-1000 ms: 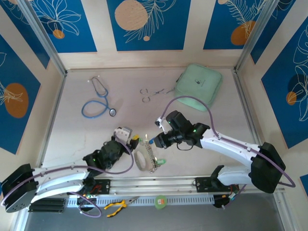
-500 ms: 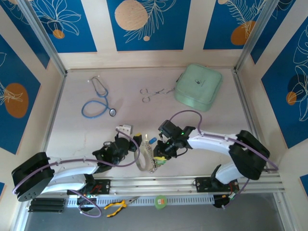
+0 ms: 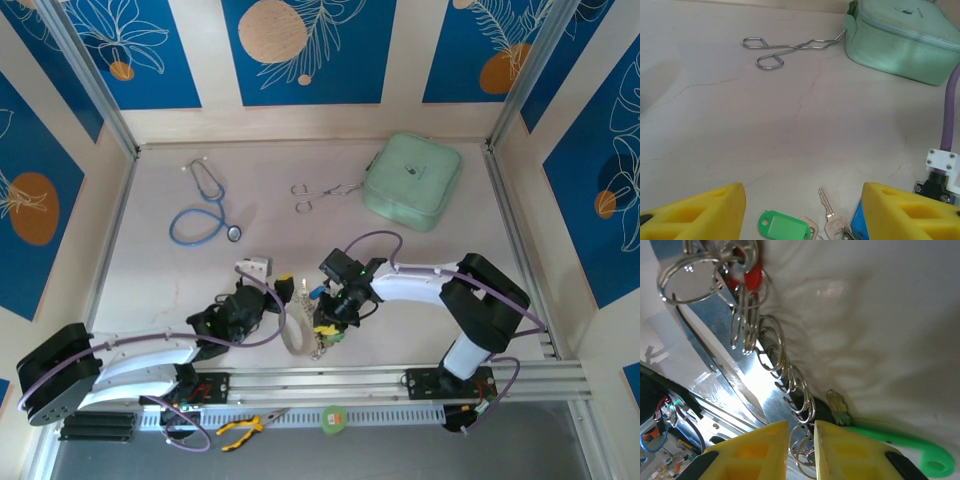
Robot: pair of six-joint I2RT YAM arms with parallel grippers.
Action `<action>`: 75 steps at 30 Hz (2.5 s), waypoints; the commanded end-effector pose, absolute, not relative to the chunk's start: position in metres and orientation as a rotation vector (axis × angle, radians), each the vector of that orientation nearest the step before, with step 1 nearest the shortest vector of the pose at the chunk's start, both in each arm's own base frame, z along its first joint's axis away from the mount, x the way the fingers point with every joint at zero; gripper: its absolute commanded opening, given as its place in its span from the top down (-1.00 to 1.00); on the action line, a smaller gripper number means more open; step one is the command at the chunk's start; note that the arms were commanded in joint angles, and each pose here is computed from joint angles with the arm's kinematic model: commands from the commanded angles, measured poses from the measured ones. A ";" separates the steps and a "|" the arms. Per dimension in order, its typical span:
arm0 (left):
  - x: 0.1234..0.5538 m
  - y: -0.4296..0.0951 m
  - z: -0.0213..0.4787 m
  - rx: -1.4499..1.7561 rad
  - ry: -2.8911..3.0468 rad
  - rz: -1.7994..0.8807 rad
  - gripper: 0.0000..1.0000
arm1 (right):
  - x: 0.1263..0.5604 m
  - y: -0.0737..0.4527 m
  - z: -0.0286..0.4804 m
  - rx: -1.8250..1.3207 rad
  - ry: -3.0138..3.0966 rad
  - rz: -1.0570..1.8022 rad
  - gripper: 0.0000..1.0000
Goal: Put the keys on the keyring
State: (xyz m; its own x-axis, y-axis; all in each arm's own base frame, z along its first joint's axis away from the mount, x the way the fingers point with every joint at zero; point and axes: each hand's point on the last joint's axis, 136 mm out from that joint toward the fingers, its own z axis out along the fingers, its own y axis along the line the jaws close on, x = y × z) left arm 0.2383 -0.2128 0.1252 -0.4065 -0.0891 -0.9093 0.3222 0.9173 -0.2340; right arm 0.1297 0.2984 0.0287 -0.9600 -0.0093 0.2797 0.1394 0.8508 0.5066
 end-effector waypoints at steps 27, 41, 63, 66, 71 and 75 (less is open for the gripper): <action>0.238 -0.203 0.124 0.144 1.944 -0.436 -0.26 | 0.142 0.312 0.025 -0.059 -2.746 -0.786 0.70; 0.238 -0.189 0.135 0.174 1.899 -0.348 -0.27 | 0.153 0.301 0.044 0.084 -2.865 -0.739 1.00; 0.240 -0.206 0.135 0.608 1.847 -0.333 -0.27 | 0.213 0.273 0.115 1.148 -3.162 -0.665 1.00; 0.245 -0.214 0.139 0.718 1.842 -0.362 -0.25 | 0.219 0.273 0.122 1.262 -3.173 -0.725 1.00; 0.249 -0.231 0.144 0.839 1.810 -0.448 -0.24 | 0.229 0.272 0.128 1.407 -3.193 -0.759 1.00; 0.249 -0.244 0.138 0.911 1.842 -0.486 -0.24 | 0.234 0.269 0.127 1.334 -3.199 -0.831 1.00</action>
State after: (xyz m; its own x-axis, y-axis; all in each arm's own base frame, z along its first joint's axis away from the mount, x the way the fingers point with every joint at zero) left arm 0.2568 -0.2249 0.1331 -0.2663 0.3383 -0.9026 0.6747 0.7342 0.0761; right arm 0.2302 0.2639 0.1146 -0.6836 -0.5570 -0.4717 -0.7043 0.6730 0.2260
